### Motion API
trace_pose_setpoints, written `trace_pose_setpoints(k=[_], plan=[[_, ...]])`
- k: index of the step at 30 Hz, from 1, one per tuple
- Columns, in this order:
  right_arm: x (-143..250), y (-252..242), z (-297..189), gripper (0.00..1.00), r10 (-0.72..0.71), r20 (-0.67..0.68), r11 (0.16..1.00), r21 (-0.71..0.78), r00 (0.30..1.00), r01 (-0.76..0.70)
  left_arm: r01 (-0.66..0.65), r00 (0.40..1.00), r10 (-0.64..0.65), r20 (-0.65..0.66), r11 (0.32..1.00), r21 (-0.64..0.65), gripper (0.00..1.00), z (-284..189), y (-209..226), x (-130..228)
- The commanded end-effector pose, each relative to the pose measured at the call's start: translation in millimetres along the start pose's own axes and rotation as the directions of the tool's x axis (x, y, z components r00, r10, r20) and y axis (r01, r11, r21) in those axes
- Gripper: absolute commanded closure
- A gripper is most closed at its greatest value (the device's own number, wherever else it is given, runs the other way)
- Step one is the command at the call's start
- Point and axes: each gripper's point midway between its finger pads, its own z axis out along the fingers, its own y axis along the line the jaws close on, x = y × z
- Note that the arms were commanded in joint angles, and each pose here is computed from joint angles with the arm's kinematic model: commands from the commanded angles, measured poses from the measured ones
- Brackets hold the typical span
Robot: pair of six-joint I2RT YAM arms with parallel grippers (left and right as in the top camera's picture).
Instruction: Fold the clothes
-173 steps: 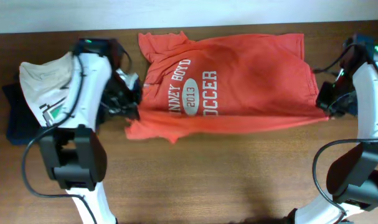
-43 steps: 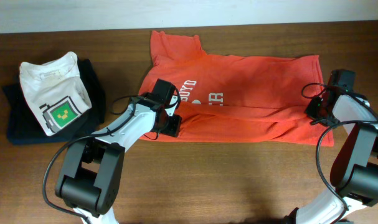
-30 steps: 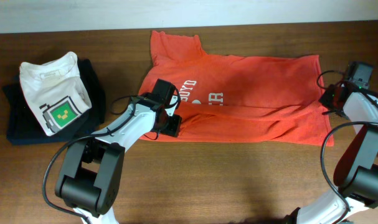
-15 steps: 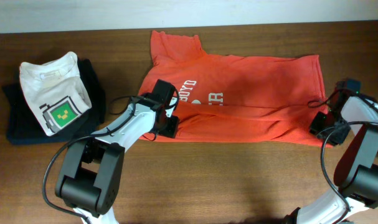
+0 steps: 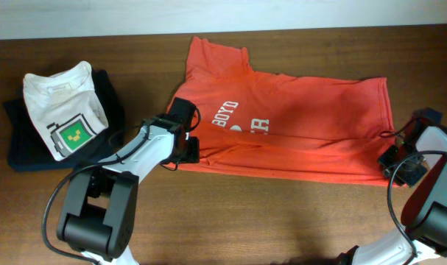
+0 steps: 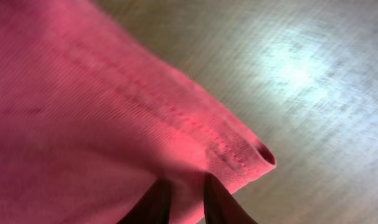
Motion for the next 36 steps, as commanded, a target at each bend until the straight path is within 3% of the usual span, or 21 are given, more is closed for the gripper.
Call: trace_pose_setpoints(k=[1, 7, 9, 13, 18, 23, 26, 36], plan=[[12.6, -29.7, 21.5, 0.77, 0.056, -0.055, 0.992, 0.115, 0.997, -0.049, 0.098, 0.971, -0.114, -0.213, 0.992, -0.083, 0.38, 29.8, 28.0, 67.0], [1.6, -28.3, 10.8, 0.77, 0.058, -0.040, 0.993, 0.109, 0.998, -0.054, 0.158, 0.915, -0.211, -0.343, 0.971, -0.177, 0.38, 18.8, 40.7, 106.6], [-2.5, -15.4, 0.5, 0.76, 0.047, -0.054, 0.998, 0.032, 0.997, -0.046, 0.168, 0.911, -0.221, -0.348, 0.970, -0.175, 0.38, 14.3, 39.9, 108.4], [-9.2, 19.8, -38.4, 0.73, -0.067, -0.049, 0.982, -0.178, 0.997, 0.057, 0.191, 0.953, -0.210, -0.220, 0.976, -0.104, 0.37, 2.7, 29.5, 73.7], [13.4, 68.0, -75.4, 0.68, -0.268, -0.020, 0.889, -0.390, 0.963, 0.239, 0.194, 0.979, -0.194, -0.060, 0.981, -0.013, 0.31, -25.1, 16.7, 31.9], [59.1, 112.8, -83.6, 0.67, -0.536, 0.006, 0.775, -0.393, 0.844, 0.495, 0.194, 0.980, -0.194, -0.053, 0.981, 0.003, 0.28, -27.7, 14.0, 29.6], [85.2, 135.4, -81.2, 0.67, -0.626, 0.018, 0.716, -0.381, 0.779, 0.584, 0.195, 0.980, -0.195, -0.044, 0.981, 0.008, 0.28, -27.7, 13.6, 27.4], [131.5, 159.1, -69.1, 0.68, -0.664, -0.057, 0.708, -0.368, 0.746, 0.602, 0.195, 0.980, -0.195, -0.043, 0.981, 0.008, 0.26, -27.6, 13.5, 27.1]])
